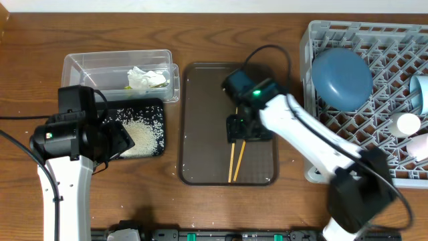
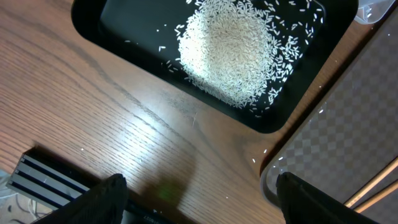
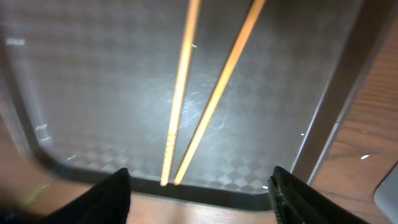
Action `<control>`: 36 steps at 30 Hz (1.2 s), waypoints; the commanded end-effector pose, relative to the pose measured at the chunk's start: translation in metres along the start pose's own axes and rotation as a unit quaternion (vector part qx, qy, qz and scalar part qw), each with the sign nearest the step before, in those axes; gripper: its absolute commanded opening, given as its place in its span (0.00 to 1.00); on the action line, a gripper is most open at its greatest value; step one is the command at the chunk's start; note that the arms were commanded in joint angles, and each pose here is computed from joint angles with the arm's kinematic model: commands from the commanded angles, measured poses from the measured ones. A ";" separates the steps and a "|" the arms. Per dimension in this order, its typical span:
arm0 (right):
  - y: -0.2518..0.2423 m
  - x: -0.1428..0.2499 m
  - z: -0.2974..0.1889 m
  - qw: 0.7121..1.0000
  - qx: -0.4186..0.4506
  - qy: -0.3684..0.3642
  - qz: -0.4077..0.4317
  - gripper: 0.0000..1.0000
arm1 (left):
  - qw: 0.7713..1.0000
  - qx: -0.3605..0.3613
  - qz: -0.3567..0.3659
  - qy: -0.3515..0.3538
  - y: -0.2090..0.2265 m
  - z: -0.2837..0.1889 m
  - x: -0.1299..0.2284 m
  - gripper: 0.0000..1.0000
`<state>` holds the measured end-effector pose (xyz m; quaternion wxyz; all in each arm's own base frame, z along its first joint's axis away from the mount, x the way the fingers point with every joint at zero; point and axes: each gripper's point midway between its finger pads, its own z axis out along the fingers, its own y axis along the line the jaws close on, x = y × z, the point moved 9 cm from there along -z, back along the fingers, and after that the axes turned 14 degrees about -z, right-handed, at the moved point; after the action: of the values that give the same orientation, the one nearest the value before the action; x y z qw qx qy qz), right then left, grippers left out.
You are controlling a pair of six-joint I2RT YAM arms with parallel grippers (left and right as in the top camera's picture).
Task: Sort waste into correct bins and load items into the dishwasher rack
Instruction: 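Grasp one wooden chopstick on the brown tray with the right gripper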
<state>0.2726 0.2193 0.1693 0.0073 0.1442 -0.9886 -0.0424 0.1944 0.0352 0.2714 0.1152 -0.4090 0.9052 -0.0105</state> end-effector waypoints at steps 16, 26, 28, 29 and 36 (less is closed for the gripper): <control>-0.001 -0.009 0.076 0.994 0.070 0.047 0.069 0.35 | 1.000 -0.007 -0.007 0.001 0.002 0.001 -0.001 0.80; -0.007 0.004 0.097 0.993 0.071 0.058 0.068 0.19 | 1.000 -0.007 -0.007 0.001 0.002 0.001 -0.001 0.80; -0.007 0.004 0.096 0.993 0.071 0.058 0.068 0.09 | 1.000 -0.007 -0.007 0.001 0.002 0.001 -0.001 0.80; -0.008 0.003 0.095 0.993 0.071 0.058 0.070 0.06 | 1.000 -0.007 -0.007 0.001 0.002 0.001 -0.001 0.80; -0.029 -0.005 0.060 0.996 0.055 0.032 0.060 0.01 | 1.000 -0.007 -0.007 0.001 0.002 0.001 -0.001 0.80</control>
<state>0.2772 0.2147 0.0910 0.0508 0.0809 -0.9953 0.0171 0.1944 0.0351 0.2712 0.1144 -0.4090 0.9053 -0.0104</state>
